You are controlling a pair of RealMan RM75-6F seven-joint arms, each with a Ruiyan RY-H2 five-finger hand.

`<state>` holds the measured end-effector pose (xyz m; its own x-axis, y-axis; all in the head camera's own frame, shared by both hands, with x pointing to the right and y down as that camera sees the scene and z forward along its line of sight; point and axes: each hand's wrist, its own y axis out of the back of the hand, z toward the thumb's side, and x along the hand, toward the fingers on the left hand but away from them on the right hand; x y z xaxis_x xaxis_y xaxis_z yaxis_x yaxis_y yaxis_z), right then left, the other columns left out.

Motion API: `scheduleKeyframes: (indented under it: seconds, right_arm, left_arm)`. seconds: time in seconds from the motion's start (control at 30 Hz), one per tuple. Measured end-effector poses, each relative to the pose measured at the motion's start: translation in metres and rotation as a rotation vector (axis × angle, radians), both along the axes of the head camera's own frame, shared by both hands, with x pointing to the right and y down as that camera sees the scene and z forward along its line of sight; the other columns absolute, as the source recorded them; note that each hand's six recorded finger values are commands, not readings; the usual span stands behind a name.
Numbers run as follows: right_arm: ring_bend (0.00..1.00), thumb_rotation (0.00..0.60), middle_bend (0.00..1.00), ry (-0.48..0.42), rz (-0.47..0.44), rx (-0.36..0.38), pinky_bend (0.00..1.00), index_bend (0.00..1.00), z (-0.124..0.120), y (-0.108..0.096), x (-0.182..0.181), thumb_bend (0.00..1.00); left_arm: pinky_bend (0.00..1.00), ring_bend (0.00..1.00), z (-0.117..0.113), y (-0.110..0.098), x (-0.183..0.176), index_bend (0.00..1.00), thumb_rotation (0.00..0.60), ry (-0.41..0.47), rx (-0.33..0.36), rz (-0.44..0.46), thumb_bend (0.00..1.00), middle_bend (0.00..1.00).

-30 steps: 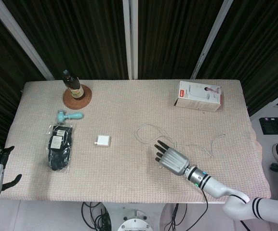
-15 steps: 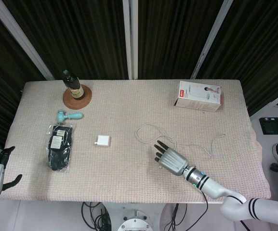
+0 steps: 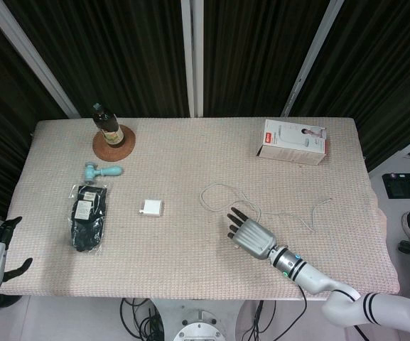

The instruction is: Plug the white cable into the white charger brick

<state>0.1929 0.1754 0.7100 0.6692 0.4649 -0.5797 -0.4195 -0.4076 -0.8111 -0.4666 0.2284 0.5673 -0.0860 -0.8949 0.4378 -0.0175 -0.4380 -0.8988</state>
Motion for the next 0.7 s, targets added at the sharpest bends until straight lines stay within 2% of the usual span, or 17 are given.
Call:
scheduleKeyframes:
  seconds: [0.47,0.7]
  right_arm:
    - [0.14,0.6,0.41,-0.015,0.024,0.01,0.01,0.56,-0.001,-0.001,-0.002,0.33]
    - [0.17,0.6,0.44,-0.06,0.084,0.028,0.02,0.57,-0.012,-0.008,0.001,0.33]
  left_arm:
    - [0.0,0.03,0.001,-0.002,0.0,0.13,0.6,-0.001,-0.007,0.014,0.17,0.15]
    - [0.0,0.03,0.0,-0.015,0.011,0.13,0.6,-0.009,-0.002,0.078,0.17,0.15]
